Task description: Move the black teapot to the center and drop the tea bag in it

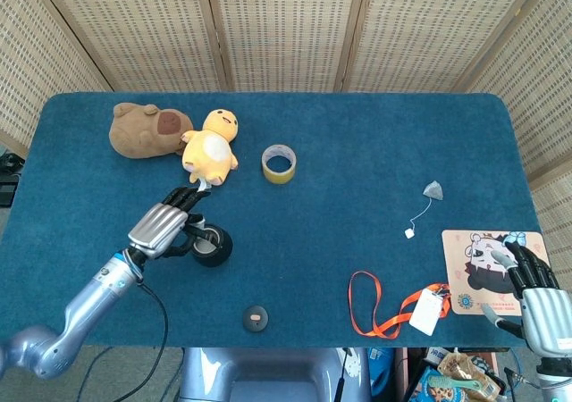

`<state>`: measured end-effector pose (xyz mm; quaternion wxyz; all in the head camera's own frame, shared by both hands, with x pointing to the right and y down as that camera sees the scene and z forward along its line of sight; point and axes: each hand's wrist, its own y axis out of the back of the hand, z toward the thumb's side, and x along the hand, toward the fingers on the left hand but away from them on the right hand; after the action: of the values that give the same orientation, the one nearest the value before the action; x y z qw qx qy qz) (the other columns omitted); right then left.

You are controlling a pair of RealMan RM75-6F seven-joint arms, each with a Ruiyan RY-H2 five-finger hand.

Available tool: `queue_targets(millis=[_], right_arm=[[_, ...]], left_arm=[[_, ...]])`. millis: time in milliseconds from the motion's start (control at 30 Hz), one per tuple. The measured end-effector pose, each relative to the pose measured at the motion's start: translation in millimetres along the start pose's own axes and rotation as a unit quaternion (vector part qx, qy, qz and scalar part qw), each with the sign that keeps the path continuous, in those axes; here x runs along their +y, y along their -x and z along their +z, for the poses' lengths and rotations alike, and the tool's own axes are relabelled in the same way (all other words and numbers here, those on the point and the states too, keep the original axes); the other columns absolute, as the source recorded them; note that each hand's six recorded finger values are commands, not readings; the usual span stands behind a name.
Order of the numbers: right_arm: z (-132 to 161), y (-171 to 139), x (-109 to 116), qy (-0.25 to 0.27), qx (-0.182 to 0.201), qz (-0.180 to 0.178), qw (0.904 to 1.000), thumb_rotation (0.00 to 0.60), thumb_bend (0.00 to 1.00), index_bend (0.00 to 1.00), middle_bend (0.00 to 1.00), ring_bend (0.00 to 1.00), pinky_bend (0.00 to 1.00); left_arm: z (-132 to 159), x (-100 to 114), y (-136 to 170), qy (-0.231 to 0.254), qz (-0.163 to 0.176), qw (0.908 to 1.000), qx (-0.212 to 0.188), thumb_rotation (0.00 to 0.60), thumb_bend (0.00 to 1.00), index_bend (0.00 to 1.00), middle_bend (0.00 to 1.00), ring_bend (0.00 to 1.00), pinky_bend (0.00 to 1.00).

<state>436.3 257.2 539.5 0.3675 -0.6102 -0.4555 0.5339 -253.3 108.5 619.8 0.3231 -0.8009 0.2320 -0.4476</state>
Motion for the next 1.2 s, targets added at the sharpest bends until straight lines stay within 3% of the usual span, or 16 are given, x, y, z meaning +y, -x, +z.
queue_targets(millis=[233, 467, 967, 1200], right_arm=[[5.1, -1.8, -5.6, 0.001, 0.007, 0.012, 0.9999, 0.600, 0.15, 0.22, 0.17, 0.13, 0.21], [9.6, -3.5, -7.1, 0.003, 0.015, 0.016, 0.9998, 0.600, 0.15, 0.22, 0.17, 0.13, 0.21], [12.1, -2.6, -8.6, 0.005, 0.023, 0.020, 0.9995, 0.600, 0.15, 0.22, 0.17, 0.13, 0.21], [10.1, -2.4, -7.8, 0.008, 0.021, 0.020, 0.9995, 0.600, 0.15, 0.22, 0.17, 0.13, 0.21]], left_arm=[[29.0, 7.4, -32.3, -0.033, -0.013, 0.9987, -0.037, 0.600, 0.57, 0.62, 0.09, 0.00, 0.00], [55.4, 10.8, -67.3, -0.050, -0.030, 0.9971, -0.050, 0.600, 0.57, 0.62, 0.09, 0.00, 0.00], [112.3, -2.3, -129.0, -0.052, -0.053, 0.9952, -0.064, 0.600, 0.57, 0.62, 0.09, 0.00, 0.00], [137.5, -4.3, -139.9, -0.051, -0.052, 0.9941, -0.081, 0.600, 0.57, 0.62, 0.09, 0.00, 0.00]])
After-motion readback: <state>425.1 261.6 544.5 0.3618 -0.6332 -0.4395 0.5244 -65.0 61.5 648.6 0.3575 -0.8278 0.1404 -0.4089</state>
